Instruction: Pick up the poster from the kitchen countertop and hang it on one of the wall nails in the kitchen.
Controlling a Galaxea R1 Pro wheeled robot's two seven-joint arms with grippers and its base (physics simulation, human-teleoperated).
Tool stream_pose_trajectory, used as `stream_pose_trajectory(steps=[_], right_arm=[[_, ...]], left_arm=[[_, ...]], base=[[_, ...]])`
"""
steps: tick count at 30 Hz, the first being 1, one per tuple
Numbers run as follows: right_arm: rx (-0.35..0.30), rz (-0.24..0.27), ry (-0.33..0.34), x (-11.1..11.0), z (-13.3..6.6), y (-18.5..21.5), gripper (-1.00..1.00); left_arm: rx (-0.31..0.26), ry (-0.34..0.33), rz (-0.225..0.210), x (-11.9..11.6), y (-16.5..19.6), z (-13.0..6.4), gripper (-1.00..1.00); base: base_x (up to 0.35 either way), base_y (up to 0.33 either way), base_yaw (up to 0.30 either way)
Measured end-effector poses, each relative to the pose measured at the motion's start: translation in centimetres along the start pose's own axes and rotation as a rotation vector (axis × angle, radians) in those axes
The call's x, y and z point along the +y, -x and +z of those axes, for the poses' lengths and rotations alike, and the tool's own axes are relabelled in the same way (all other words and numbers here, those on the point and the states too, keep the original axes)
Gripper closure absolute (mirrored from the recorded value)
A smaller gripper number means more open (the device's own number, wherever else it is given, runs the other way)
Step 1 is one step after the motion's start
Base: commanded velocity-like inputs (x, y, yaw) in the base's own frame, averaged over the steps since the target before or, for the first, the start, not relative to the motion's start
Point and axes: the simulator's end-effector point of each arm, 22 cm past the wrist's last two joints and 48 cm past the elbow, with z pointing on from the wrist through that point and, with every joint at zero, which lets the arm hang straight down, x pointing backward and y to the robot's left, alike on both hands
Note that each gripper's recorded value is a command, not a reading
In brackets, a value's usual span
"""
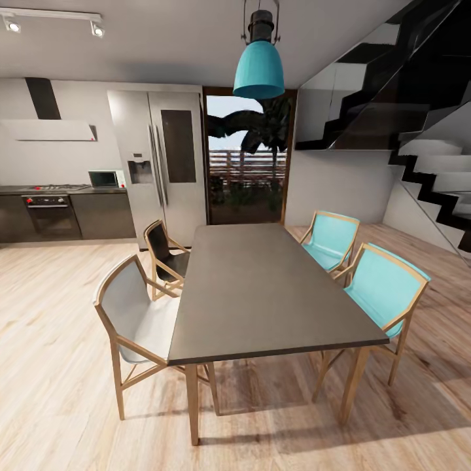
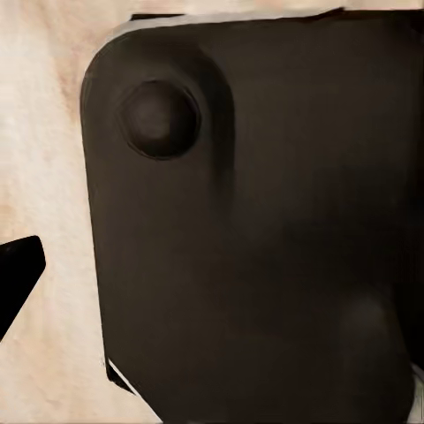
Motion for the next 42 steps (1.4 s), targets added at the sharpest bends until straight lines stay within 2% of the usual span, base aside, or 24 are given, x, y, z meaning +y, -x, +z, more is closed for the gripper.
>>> stream_pose_trajectory(steps=[1, 2, 3, 4, 6, 8, 20, 42], right_arm=[[-0.221, 0.0, -0.004, -0.3, -0.4, 11.5, -1.0], [-0.455, -0.002, -0.007, -0.5, -3.5, 22.2, -1.0], [-0.48, -0.003, -0.009, -0.6, -3.9, 23.1, -1.0], [-0.47, -0.003, -0.01, -0.7, -3.6, 22.4, -1.0], [-0.507, -0.005, -0.012, -0.9, -4.1, 23.3, -1.0], [-0.514, -0.005, -0.014, -0.9, -4.2, 23.2, -1.0], [-0.495, -0.005, -0.016, -1.0, -3.7, 22.0, -1.0], [-0.494, -0.004, -0.018, -1.0, -3.7, 21.9, -1.0]], left_arm=[[-0.14, 0.006, 0.0, 0.4, 6.6, -0.5, -1.0], [-0.331, 0.013, 0.0, 0.9, 15.5, -2.6, -1.0], [-0.557, 0.02, 0.002, 1.4, 25.3, -7.2, -1.0], [-0.611, 0.026, 0.003, 1.8, 27.4, -8.7, -1.0], [-0.621, 0.042, 0.002, 2.9, 27.8, -9.0, -1.0], [-0.625, 0.051, -0.006, 3.5, 27.9, -9.1, -1.0], [-0.629, 0.065, -0.023, 4.5, 28.1, -9.3, -1.0], [-0.63, 0.066, -0.025, 4.6, 28.1, -9.3, -1.0]], base=[[0.0, 0.0, 0.0], [0.0, 0.0, 0.0], [0.0, 0.0, 0.0], [0.0, 0.0, 0.0], [0.0, 0.0, 0.0], [0.0, 0.0, 0.0], [0.0, 0.0, 0.026], [0.0, 0.0, 0.275]])
